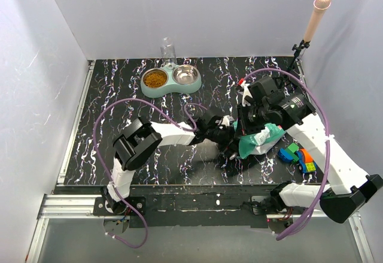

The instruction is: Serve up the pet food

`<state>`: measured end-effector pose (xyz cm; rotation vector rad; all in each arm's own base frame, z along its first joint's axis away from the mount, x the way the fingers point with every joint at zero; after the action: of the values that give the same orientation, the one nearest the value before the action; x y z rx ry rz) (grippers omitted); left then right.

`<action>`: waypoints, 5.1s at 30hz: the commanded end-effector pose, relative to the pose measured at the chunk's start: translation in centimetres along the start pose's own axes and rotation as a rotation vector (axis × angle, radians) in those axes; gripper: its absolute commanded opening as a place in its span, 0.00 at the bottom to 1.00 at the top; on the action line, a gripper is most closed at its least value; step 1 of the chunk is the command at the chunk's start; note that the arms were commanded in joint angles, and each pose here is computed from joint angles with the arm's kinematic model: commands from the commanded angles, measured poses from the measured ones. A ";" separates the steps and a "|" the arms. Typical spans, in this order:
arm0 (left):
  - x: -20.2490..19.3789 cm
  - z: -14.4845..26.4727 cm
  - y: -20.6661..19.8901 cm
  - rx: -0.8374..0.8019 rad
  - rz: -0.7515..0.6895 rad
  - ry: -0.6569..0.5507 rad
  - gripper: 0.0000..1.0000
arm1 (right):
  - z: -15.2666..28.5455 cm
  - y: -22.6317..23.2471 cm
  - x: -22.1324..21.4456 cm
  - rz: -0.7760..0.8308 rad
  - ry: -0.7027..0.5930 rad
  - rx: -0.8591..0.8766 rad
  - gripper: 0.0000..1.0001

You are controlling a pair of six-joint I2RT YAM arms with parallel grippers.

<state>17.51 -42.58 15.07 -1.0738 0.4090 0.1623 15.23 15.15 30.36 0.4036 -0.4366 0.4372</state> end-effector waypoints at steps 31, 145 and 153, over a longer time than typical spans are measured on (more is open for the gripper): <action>-2.9 4.9 -6.2 -0.242 -0.272 -0.267 0.00 | -0.1 0.7 -0.6 0.325 -0.304 -0.371 0.71; -0.3 24.7 -5.6 -0.562 0.007 -0.518 0.00 | 5.7 -5.1 2.0 0.200 -0.518 -0.646 0.01; 8.0 28.5 -3.9 -0.584 0.139 -0.567 0.00 | 5.7 -4.5 2.2 0.201 -0.518 -0.598 0.01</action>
<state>30.81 -20.96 24.30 -1.4078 -0.0599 0.8074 17.32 9.46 31.44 -0.1919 -0.9485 0.4571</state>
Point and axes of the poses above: each gripper's point midway between its finger pads, its own z axis back along the fingers, its own y axis along the line the jaws close on, x = y × z, the point moved 7 cm from there along z, back along the fingers, and after that the axes turned 7 degrees about z, right-handed, at the moved point
